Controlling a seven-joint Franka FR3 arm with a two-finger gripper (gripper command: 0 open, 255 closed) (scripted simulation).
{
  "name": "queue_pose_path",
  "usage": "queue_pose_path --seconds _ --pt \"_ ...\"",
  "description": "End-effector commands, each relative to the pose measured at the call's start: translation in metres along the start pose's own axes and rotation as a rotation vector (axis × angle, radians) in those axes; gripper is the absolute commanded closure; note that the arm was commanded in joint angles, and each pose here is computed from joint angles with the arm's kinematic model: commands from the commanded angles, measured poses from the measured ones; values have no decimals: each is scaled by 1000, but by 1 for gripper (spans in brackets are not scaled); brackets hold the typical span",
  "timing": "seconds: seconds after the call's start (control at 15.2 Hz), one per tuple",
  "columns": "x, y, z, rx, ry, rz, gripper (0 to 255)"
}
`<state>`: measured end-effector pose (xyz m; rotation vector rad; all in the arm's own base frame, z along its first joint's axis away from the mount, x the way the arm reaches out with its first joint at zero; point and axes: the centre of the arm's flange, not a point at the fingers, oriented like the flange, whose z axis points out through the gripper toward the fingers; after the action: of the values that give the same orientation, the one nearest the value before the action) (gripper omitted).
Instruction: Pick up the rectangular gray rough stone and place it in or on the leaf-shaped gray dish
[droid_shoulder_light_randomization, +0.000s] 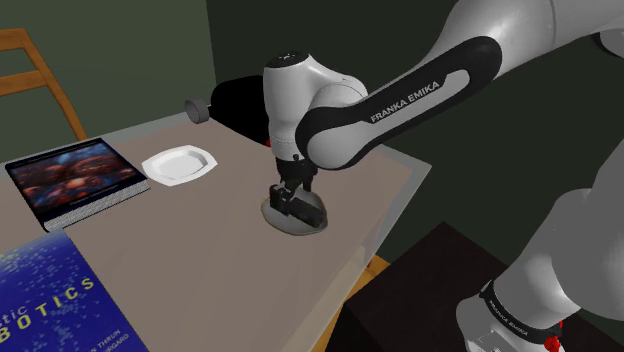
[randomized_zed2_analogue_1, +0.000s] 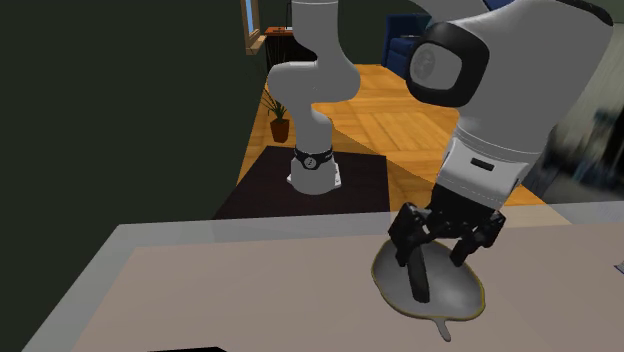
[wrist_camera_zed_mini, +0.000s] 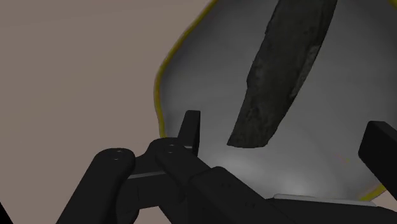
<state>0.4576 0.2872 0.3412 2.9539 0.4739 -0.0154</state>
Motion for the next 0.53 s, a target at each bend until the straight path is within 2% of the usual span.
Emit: queue_pose_path --seconds 0.0,0.13,0.46 --pt "0 1 -20 0 0 0 0" --pt "0 1 -44 0 0 0 0" --pt "0 1 -44 0 0 0 0"
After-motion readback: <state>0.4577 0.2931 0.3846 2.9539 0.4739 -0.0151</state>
